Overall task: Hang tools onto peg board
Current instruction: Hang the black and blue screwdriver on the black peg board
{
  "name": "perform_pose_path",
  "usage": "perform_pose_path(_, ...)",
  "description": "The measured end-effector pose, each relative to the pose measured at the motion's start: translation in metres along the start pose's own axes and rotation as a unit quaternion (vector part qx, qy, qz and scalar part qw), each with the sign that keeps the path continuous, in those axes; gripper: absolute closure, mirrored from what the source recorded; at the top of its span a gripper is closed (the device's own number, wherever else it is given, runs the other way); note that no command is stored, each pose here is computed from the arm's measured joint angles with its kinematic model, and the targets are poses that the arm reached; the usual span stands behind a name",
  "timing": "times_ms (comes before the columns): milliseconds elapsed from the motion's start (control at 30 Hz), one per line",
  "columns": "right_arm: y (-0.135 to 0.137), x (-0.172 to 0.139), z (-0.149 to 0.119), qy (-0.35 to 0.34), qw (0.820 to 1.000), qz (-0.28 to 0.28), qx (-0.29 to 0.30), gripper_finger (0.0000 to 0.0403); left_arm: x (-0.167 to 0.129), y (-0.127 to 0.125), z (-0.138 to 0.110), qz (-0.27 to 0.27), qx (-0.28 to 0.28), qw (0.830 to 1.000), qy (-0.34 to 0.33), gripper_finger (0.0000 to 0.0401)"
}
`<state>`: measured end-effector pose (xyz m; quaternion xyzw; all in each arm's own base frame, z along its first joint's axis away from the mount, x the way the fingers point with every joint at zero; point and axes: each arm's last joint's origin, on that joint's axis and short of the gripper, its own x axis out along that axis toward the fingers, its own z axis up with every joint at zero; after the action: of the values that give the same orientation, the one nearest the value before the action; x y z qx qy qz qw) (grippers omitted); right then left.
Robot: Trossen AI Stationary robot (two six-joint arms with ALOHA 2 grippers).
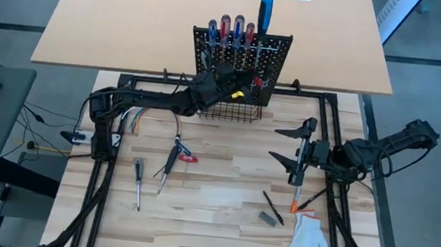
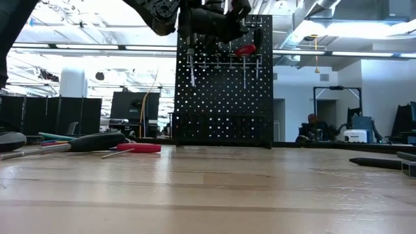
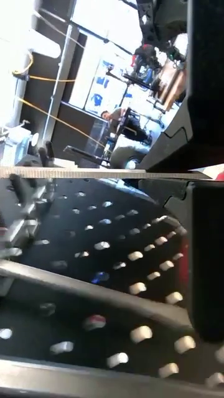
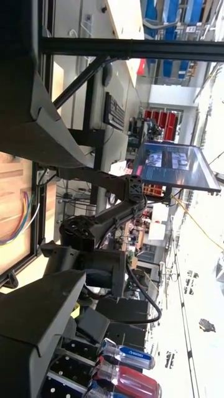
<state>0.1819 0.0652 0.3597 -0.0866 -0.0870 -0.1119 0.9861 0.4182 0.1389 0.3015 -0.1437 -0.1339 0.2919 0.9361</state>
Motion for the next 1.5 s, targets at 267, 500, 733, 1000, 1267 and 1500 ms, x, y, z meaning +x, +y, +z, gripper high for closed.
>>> perform_pose_path(267, 0.000, 0.000, 0.000, 0.001, 1.000, 0.001, -0.001, 0.0111, -0.005, -0.007, -0.001, 0.004, -0.019, 1.000, 0.018, 0.0398)
perform_pose_path(500, 0.002, -0.001, 0.000, -0.001, 1.000, 0.008, 0.000, 0.0111, -0.006, -0.006, -0.003, 0.010, -0.001, 0.999, 0.034, 0.0396)
perform_pose_path(733, 0.002, -0.001, 0.000, -0.002, 1.000, 0.007, -0.006, 0.0111, -0.006, -0.004, -0.008, 0.013, 0.041, 0.997, 0.058, 0.0362)
perform_pose_path(1000, 0.002, -0.001, 0.000, -0.001, 1.000, 0.007, -0.007, 0.0111, -0.008, -0.001, -0.017, 0.025, 0.081, 0.991, 0.104, 0.0296)
perform_pose_path(1267, 0.002, -0.001, 0.000, -0.001, 1.000, 0.007, -0.008, 0.0111, -0.014, -0.005, -0.030, 0.026, 0.137, 0.977, 0.164, 0.0281)
perform_pose_path(1500, 0.000, 0.001, -0.006, 0.025, 1.000, 0.004, 0.000, 0.0111, -0.034, -0.039, -0.048, -0.026, 0.208, 0.955, 0.212, 0.0281)
